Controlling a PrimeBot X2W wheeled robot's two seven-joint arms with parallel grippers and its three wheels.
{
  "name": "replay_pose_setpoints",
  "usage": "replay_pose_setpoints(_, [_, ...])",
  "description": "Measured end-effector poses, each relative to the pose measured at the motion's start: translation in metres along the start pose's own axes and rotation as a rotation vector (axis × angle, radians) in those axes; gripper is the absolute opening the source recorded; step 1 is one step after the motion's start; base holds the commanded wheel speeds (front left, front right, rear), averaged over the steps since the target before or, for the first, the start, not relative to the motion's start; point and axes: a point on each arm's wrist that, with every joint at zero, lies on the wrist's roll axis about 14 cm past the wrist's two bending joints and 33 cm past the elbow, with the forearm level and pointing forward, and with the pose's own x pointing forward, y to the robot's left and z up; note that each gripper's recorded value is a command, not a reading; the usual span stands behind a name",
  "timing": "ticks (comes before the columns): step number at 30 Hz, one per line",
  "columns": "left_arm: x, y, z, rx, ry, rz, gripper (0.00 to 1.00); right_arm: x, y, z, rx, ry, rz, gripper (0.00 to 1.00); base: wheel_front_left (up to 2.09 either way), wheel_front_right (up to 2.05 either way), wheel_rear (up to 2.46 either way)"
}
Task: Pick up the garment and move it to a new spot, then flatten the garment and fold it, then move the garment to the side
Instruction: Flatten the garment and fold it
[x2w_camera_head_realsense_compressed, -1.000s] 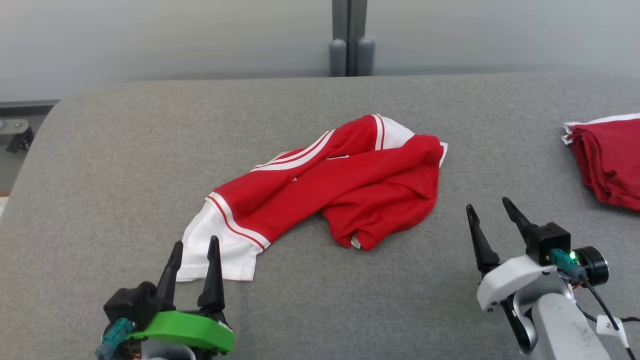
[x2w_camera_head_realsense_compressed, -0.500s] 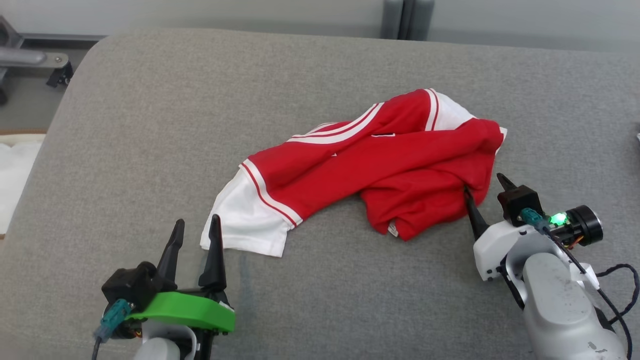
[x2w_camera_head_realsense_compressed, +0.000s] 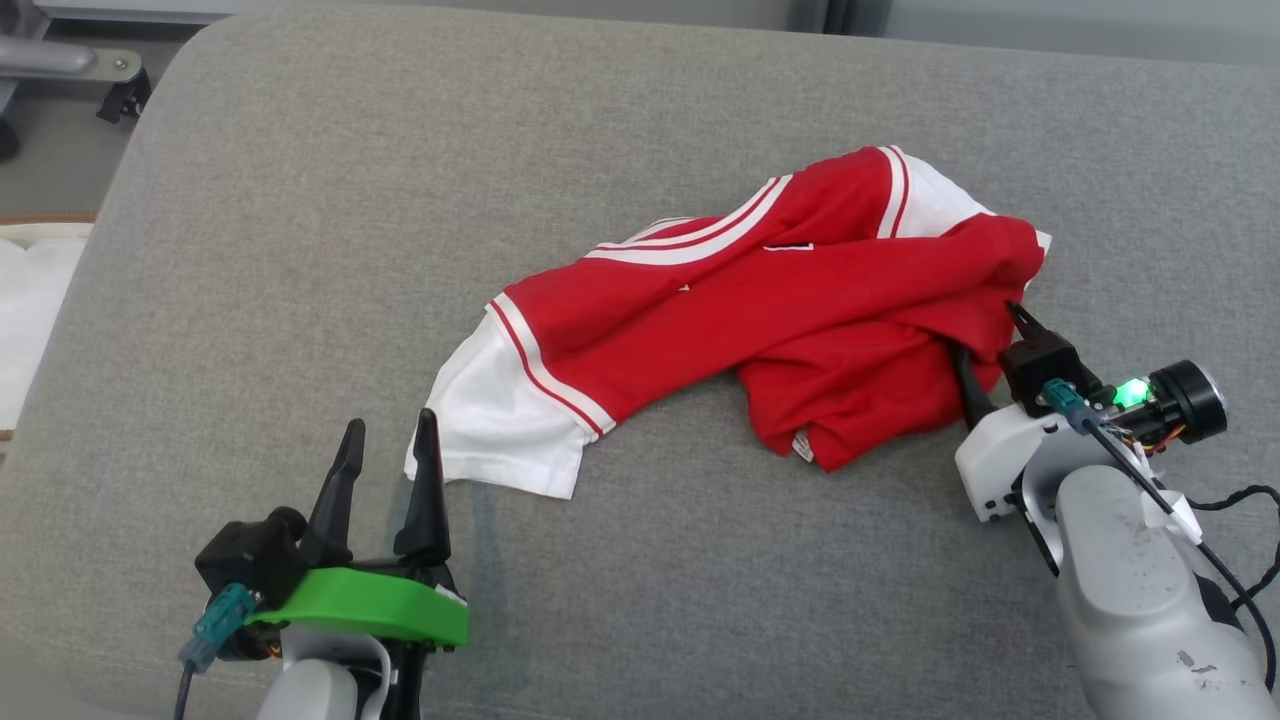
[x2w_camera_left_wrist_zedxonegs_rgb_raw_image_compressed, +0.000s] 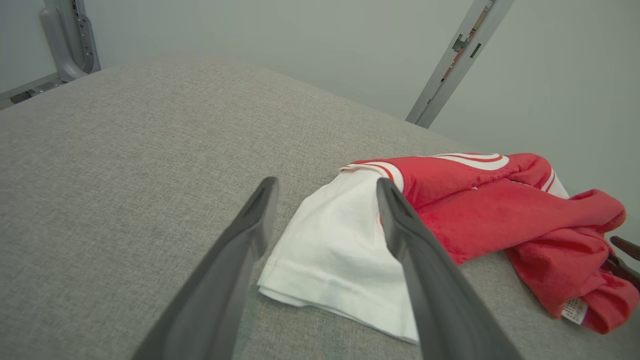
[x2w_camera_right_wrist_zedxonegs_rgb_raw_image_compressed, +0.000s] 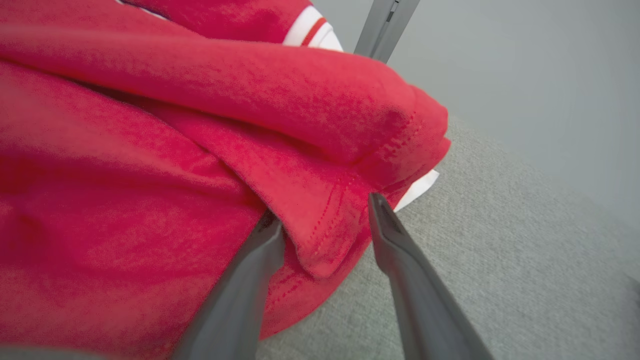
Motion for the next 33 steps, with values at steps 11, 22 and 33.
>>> replay_pose_setpoints(11, [0.011, -0.006, -0.005, -0.003, 0.01, -0.017, 1.0, 0.003, -0.017, 0.016, -0.014, -0.049, -0.038, 0.0, 0.0, 0.0, 0.0])
replay_pose_setpoints(22, [0.02, -0.032, 0.0, -0.012, -0.007, -0.096, 1.0, -0.055, -0.059, 0.009, -0.082, -0.057, -0.173, 0.0, 0.0, 0.0, 0.0])
replay_pose_setpoints(33, [0.022, -0.046, -0.008, -0.016, 0.016, -0.137, 1.0, -0.104, -0.073, -0.04, -0.059, 0.074, -0.249, 0.24, 0.0, 0.0, 0.0])
